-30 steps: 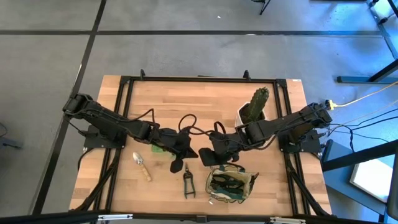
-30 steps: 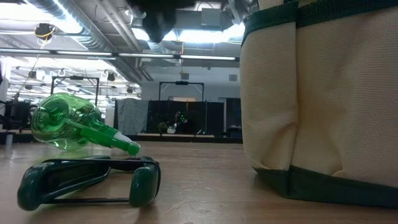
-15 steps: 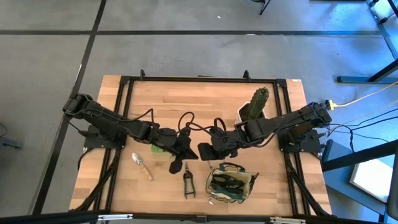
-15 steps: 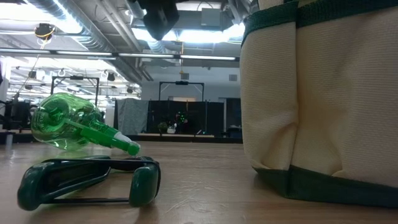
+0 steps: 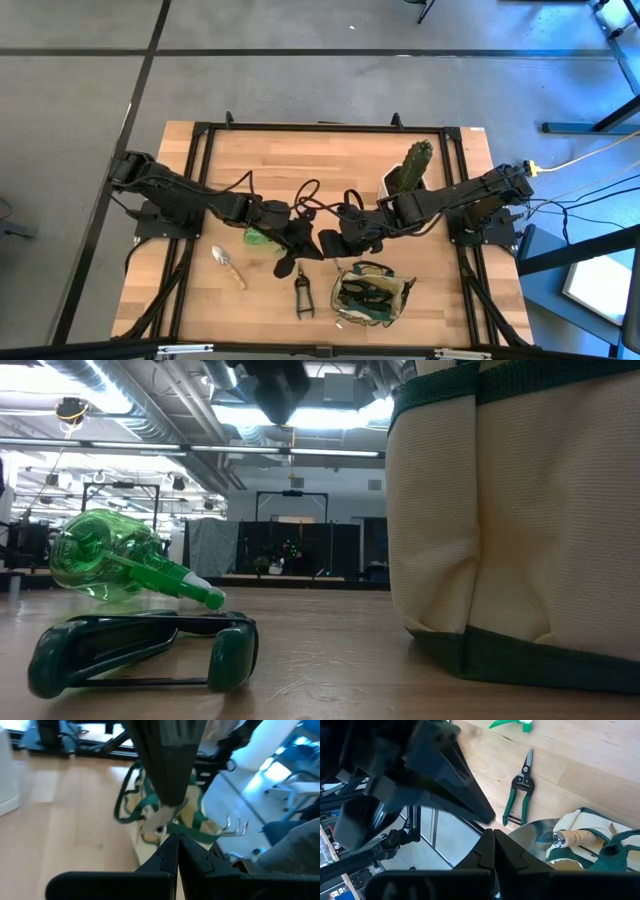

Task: Pick & Place Garden tools in Gardening bag
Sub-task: Put the right hand trowel into the side pocket of the white bag

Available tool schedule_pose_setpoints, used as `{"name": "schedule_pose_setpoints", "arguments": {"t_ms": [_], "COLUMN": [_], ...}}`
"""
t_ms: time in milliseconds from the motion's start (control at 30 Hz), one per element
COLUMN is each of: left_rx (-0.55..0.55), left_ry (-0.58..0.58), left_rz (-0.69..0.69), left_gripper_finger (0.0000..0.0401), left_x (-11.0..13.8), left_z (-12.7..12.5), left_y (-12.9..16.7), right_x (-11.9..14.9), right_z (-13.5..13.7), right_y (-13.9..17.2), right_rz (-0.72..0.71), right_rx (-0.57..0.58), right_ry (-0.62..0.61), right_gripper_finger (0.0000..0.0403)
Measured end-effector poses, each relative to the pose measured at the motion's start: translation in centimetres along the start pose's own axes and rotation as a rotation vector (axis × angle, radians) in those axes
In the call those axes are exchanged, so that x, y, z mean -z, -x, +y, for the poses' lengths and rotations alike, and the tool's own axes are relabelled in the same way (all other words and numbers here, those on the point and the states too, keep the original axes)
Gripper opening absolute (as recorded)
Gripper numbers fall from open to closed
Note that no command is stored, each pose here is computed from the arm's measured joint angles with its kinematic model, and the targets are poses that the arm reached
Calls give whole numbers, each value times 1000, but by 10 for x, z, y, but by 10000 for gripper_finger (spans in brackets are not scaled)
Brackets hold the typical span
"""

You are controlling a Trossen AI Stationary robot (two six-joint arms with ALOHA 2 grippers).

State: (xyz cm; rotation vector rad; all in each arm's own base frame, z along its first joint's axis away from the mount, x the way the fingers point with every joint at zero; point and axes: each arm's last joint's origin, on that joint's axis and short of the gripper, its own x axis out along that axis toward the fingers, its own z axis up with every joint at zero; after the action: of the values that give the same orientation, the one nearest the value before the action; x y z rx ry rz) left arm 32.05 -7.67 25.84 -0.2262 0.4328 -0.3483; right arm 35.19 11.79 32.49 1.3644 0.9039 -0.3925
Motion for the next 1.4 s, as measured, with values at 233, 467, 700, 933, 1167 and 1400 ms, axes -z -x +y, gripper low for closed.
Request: {"name": "schedule_pose_setpoints", "arguments": {"t_ms": [233,467,700,933,1167,1400], "left_rx": [50,11,17,30,70,70], "left_ry": [26,24,36,64,63,74], "left_rz": [23,-49,-46,12,11,-4], "left_gripper_finger": [1,2,1,2,1,2], "left_x": [10,5,4,10,15,20], "left_z": [7,11,18,15,15,17], "left_y": [-17,-21,-19,-20,-29,-39], "right_x": [0,0,0,0,0,0], "right_z": [-1,-1,-1,-1,-1,-1], "right_y": [0,0,0,0,0,0], "right_rz": [7,8,8,10,10,10], "right_rx": [8,11,11,12,11,11], "right_ry": [-11,-11,-8,-3,7,8], "right_gripper_finger": [0,0,0,0,0,0]}}
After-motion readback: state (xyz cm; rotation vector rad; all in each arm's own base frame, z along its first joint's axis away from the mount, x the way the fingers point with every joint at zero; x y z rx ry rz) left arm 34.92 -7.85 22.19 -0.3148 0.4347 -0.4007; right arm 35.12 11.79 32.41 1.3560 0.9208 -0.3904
